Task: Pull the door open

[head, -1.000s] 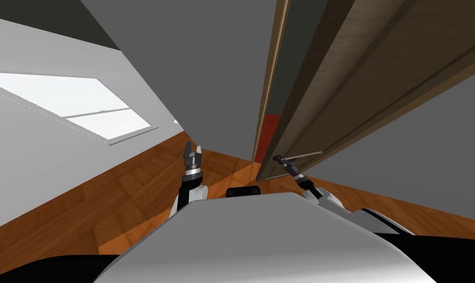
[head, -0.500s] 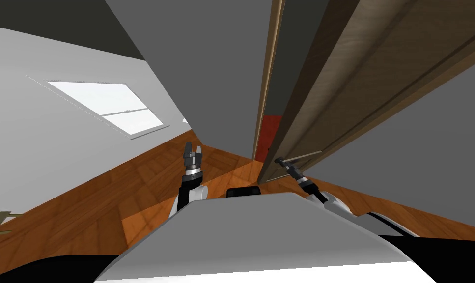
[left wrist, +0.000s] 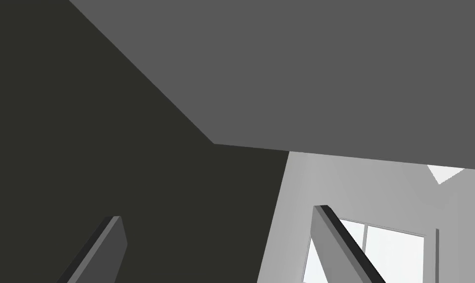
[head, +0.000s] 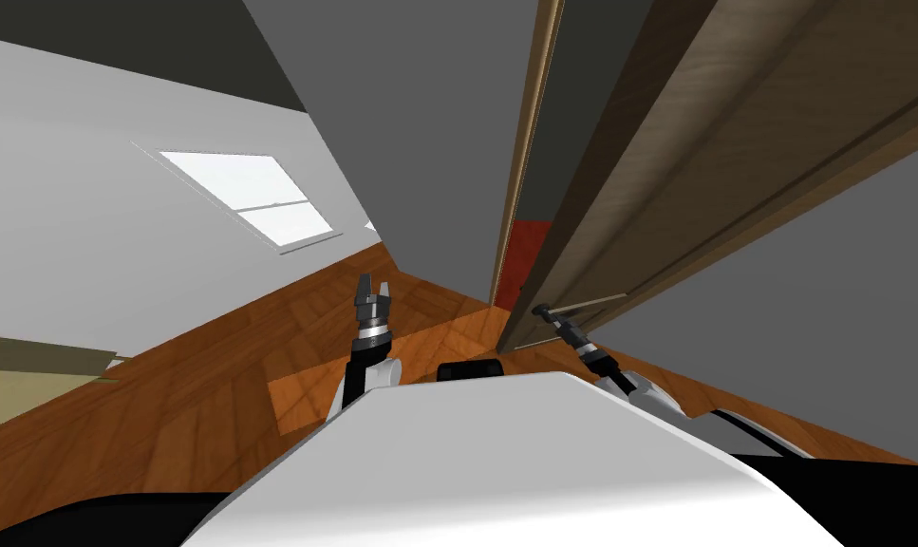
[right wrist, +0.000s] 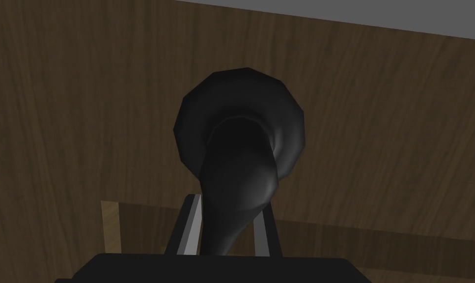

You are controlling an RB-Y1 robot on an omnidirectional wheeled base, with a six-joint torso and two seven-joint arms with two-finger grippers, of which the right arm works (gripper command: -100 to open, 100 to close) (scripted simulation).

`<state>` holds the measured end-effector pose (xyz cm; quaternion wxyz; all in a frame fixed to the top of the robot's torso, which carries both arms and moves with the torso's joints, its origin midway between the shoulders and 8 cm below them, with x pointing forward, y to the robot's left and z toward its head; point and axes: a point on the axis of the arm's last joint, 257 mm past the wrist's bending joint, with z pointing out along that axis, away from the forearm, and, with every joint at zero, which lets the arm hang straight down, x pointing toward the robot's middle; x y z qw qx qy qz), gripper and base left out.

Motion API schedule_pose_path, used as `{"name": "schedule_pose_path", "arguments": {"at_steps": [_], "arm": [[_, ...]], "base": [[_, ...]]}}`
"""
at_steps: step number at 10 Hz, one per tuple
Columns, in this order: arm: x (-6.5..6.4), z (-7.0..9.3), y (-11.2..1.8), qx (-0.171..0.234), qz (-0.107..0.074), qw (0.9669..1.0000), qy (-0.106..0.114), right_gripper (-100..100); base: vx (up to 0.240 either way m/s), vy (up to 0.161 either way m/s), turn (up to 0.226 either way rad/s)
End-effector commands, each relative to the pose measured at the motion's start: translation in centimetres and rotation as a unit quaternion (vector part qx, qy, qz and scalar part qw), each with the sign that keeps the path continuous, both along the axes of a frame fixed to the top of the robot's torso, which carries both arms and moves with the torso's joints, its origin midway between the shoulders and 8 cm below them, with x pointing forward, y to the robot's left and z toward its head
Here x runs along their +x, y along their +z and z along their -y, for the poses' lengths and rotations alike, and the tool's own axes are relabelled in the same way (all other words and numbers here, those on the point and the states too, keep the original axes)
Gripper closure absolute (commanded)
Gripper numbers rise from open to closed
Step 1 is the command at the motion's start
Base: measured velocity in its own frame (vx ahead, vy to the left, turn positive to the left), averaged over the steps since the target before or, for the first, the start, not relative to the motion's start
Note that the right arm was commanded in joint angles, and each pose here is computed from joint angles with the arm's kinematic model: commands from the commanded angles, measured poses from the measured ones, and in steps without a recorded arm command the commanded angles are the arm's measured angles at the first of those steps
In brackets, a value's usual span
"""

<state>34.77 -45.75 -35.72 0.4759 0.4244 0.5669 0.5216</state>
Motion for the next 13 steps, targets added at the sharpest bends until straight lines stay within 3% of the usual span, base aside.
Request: {"name": "schedule_pose_path", "arguments": {"at_steps": [1,7,13], "arm": [[-0.5,0.2,0.0,-0.001,0.000,1.0000,0.002,100],[-1.3,0.3,0.0,0.000,0.000,1.0000,0.006,100],[2.4,-0.3,-0.3,-0.005,0.004,0.9998,-0.021,100]], "base": [[-0.208,-0.115,0.193],[-0.196,-0.084,0.134],[-0.185,-0.088,0.162]]}}
